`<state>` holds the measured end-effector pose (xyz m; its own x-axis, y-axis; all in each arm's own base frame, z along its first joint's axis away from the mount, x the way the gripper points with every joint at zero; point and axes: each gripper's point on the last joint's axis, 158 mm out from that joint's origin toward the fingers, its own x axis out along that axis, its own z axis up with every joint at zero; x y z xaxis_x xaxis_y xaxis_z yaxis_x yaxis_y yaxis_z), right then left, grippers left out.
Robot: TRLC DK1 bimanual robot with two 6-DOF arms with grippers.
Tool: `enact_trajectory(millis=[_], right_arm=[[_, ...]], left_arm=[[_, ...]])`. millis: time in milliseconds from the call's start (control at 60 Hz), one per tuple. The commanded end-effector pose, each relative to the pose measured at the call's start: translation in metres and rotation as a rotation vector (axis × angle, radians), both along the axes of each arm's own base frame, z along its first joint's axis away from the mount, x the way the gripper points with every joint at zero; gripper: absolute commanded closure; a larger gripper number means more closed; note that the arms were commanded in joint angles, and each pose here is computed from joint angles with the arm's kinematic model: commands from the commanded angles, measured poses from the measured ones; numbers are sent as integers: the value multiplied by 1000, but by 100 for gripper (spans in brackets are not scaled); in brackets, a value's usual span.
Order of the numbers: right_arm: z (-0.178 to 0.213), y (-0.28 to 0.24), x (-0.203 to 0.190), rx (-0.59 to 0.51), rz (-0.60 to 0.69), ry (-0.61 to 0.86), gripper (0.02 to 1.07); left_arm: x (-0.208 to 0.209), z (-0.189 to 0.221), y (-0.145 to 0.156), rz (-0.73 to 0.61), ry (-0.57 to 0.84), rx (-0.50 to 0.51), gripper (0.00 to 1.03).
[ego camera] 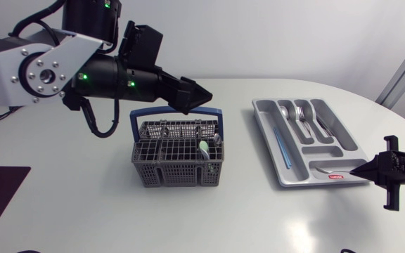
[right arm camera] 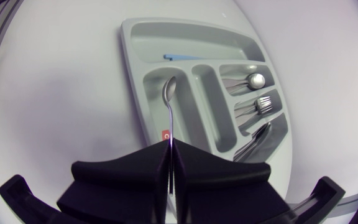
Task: Unload the cutlery basket into the drawer organizer.
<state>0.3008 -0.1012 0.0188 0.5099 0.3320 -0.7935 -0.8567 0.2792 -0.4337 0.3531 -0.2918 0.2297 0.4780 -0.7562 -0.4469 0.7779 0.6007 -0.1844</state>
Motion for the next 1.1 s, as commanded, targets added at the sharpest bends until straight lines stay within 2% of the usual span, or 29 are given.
enact_trajectory(millis=[0, 200, 217, 250, 300, 417, 633, 767, 850, 883, 950, 1083], right_arm=[[-15, 3, 1, -29, 58, 4, 102], [-26, -5, 30, -142, 83, -111, 99], [-26, -6, 33, -145, 77, -120, 92], [-24, -7, 36, -144, 64, -127, 65], [-23, -8, 37, -141, 53, -129, 33], [-9, -17, 44, -154, 16, -170, 6], [39, -24, 36, -114, -49, -263, 6], [85, -3, 32, 68, -156, -287, 6], [100, 18, 22, 174, -181, -274, 6], [103, 27, 17, 205, -178, -268, 6], [106, 45, 7, 254, -174, -261, 6], [99, 76, -2, 335, -164, -190, 7]], left_arm=[[-1, -23, -5, -18, 25, 31, 5], [0, -26, -10, -23, 32, 32, 5], [0, -26, -10, -23, 32, 32, 5], [0, -26, -10, -23, 32, 32, 5], [-1, -26, -9, -23, 33, 32, 5], [-4, -24, -7, -25, 30, 34, 5], [-14, -16, 0, -55, -7, 75, 5], [-28, -14, 7, -131, -50, 142, 5], [-41, -19, 14, -202, -88, 198, 5], [-48, -21, 15, -243, -95, 205, 5], [-59, -36, 20, -324, -133, 281, 6], [-71, -57, 21, -420, -201, 398, 6]])
